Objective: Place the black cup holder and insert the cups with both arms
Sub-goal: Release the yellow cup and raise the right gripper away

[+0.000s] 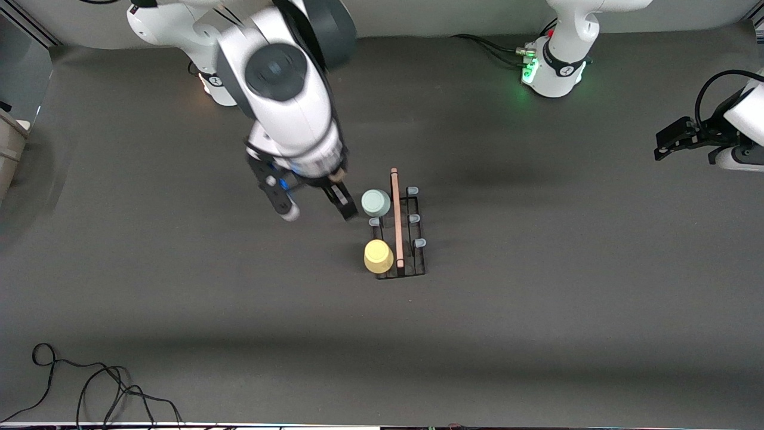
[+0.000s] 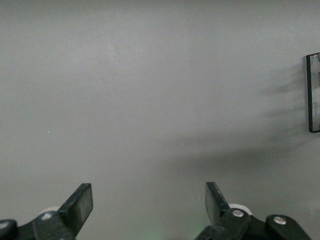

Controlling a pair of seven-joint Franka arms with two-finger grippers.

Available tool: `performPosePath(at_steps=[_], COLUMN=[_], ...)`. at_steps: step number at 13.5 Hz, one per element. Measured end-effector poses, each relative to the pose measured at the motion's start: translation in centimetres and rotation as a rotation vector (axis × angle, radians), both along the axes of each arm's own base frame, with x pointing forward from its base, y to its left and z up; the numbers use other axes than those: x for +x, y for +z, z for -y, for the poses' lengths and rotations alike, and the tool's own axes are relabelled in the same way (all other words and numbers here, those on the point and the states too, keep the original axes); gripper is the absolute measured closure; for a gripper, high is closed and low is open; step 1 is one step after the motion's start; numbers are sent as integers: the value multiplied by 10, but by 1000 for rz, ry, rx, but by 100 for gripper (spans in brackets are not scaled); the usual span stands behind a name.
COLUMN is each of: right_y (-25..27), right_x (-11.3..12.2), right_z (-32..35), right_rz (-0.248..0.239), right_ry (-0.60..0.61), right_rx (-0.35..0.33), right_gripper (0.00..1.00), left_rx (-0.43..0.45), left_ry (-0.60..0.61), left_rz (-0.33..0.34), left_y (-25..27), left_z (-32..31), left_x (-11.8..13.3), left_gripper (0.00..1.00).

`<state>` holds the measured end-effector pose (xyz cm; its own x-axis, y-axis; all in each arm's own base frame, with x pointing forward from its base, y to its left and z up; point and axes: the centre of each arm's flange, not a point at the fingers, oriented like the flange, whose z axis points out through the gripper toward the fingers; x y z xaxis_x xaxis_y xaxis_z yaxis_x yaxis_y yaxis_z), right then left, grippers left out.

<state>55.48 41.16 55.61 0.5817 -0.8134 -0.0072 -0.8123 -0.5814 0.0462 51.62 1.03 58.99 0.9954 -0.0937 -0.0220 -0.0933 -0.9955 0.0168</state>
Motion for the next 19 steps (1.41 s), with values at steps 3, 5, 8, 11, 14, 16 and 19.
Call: performPosePath(at_steps=[3,5,8,11,14,16,19], right_y=[32,44,64,82,87,87,89], right_x=[-11,-11,-10,-16,-9,-3,2], right_z=[46,93,185,267,344,393,429], right_rz=[-2,-16,-43,-31,-17,0,37], right_ry=[156,258,408,567,713,796,893], right_rx=[-36,-40,25,61,77,80,66], right_gripper=[0,0,0,0,0,0,0], left_rx=[0,0,0,0,0,0,1], left_ry=[0,0,1,2,2,1,1], left_rz=[1,2,6,5,5,0,-4], left_y=[0,2,4,4,3,1,-2], left_z=[0,0,-1,-1,-1,0,0], left_x=[0,0,0,0,1,2,4], left_gripper=[0,0,0,0,0,0,0])
